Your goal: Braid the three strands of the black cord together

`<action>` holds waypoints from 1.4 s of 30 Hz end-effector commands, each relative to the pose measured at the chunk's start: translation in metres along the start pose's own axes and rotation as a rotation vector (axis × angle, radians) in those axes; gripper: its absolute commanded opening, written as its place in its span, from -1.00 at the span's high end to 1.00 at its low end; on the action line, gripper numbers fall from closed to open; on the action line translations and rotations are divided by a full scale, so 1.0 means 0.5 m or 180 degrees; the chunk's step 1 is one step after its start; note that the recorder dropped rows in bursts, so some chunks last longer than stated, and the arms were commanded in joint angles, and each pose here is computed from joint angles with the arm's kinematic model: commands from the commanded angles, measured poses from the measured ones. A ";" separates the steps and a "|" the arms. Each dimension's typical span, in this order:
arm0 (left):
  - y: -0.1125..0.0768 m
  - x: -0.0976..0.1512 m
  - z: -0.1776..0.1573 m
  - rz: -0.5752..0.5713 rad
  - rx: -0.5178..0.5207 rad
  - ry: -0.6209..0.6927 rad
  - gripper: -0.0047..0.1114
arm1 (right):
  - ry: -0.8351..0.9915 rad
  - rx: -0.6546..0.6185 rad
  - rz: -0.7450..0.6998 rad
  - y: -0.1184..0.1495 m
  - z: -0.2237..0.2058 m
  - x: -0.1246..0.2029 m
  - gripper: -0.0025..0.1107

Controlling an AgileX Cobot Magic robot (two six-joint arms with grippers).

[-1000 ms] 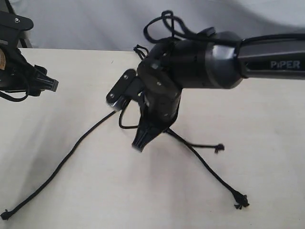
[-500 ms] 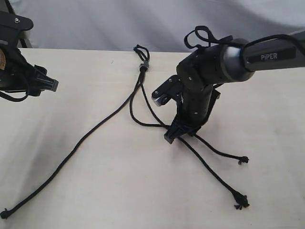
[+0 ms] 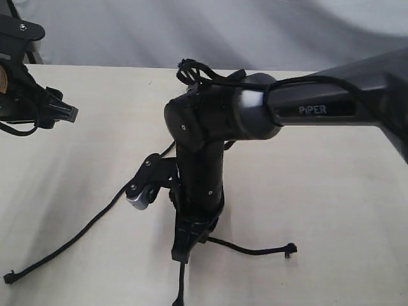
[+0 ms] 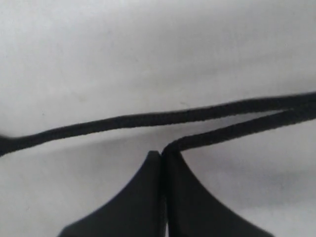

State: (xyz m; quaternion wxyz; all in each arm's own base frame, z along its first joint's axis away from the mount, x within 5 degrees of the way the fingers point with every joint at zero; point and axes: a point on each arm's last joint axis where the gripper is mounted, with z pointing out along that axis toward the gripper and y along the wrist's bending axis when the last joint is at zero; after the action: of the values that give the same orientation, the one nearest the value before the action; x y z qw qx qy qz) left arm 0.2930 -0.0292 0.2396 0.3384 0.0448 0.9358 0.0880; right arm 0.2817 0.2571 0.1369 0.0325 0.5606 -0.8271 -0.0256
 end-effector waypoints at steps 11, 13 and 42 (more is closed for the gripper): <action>0.003 -0.003 -0.006 0.0007 0.0000 -0.0034 -0.20 | -0.0483 0.0695 0.1003 -0.153 -0.201 0.160 0.96; 0.003 -0.003 -0.006 0.0016 0.0000 -0.0034 -0.20 | -0.0542 0.0606 0.1314 -0.188 -0.199 0.200 0.96; -0.097 -0.008 -0.017 0.0308 0.0814 -0.0181 -0.20 | -0.1167 0.0944 0.1764 -0.245 -0.126 0.289 -0.41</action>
State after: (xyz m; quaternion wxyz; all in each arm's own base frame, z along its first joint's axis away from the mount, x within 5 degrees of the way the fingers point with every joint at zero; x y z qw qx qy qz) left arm 0.2906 -0.0521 0.2382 0.3370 0.0876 0.9370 0.0279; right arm 0.3467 0.0799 0.1597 -0.1316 0.2894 -0.9481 -0.0105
